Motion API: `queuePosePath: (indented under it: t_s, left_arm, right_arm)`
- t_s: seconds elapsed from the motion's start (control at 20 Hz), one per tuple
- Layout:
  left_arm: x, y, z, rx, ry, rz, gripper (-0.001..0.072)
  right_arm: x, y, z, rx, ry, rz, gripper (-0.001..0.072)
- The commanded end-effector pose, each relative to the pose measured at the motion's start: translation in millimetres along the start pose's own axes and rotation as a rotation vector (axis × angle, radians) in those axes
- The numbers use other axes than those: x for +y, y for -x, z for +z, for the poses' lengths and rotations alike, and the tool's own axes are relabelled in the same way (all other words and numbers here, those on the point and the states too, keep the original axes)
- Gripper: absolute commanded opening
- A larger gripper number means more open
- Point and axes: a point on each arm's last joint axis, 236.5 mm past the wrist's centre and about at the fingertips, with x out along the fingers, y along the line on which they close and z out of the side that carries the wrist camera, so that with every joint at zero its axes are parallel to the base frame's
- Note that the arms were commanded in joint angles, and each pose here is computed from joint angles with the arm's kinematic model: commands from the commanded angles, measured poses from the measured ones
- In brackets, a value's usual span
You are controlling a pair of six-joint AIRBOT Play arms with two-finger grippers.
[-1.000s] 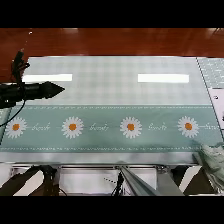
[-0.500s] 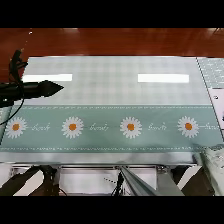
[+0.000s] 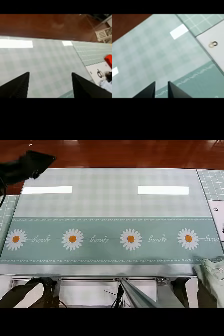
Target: Fold the shirts.
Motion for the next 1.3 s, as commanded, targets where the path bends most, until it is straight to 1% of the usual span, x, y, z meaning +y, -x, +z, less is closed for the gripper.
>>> queuePosePath:
  t_s: [0.0,0.05,0.1,0.15,0.2,0.25,0.3,0.35,0.4,0.45,0.6,0.8,1.25]
  left_arm:
    - [-5.4,-8.6,-6.2,0.096,-0.229,0.111,0.0621]
    - [9.8,-8.7,-20.0,0.173,-0.266,0.209,0.0621]
    - [32.6,-3.7,-34.7,0.252,-0.270,0.346,0.0619]
    - [56.7,7.6,-47.6,0.331,-0.273,0.495,0.0581]
    - [76.0,20.8,-58.8,0.408,-0.299,0.622,0.0504]
    - [89.1,32.6,-70.5,0.490,-0.343,0.715,0.0502]
    - [93.8,37.9,-83.0,0.567,-0.378,0.749,0.0506]
    - [93.4,36.4,-96.6,0.629,-0.388,0.743,0.0652]
    - [91.6,30.6,-108.5,0.665,-0.373,0.731,0.0720]
    - [89.6,24.6,-117.2,0.691,-0.371,0.717,0.0720]
    - [87.1,8.5,-135.7,0.732,-0.358,0.702,0.0720]
    - [100.7,-0.7,-153.6,0.744,-0.226,0.758,0.0720]
    - [103.9,-3.2,-158.0,0.753,-0.211,0.765,0.0720]
  right_arm:
    - [23.6,-62.3,-37.9,0.199,0.120,0.095,0.0240]
    - [32.1,-77.5,-63.9,0.309,0.182,0.113,0.0240]
    - [39.6,-89.3,-90.8,0.423,0.274,0.111,0.0240]
    - [43.6,-97.0,-113.4,0.518,0.369,0.082,0.0240]
    - [46.2,-102.7,-130.0,0.591,0.485,0.034,0.0253]
    - [50.0,-106.8,-135.4,0.615,0.584,-0.013,0.0356]
    - [58.0,-111.7,-135.3,0.604,0.668,-0.049,0.0503]
    - [66.1,-115.2,-132.1,0.578,0.736,-0.069,0.0545]
    - [74.4,-118.1,-128.6,0.546,0.791,-0.073,0.0545]
    - [82.3,-119.4,-129.7,0.532,0.807,-0.068,0.0545]
    - [91.3,-117.4,-139.0,0.547,0.697,-0.057,0.0545]
    - [90.3,-112.9,-146.4,0.579,0.628,-0.070,0.0545]
    - [87.9,-111.2,-148.3,0.592,0.629,-0.078,0.0544]
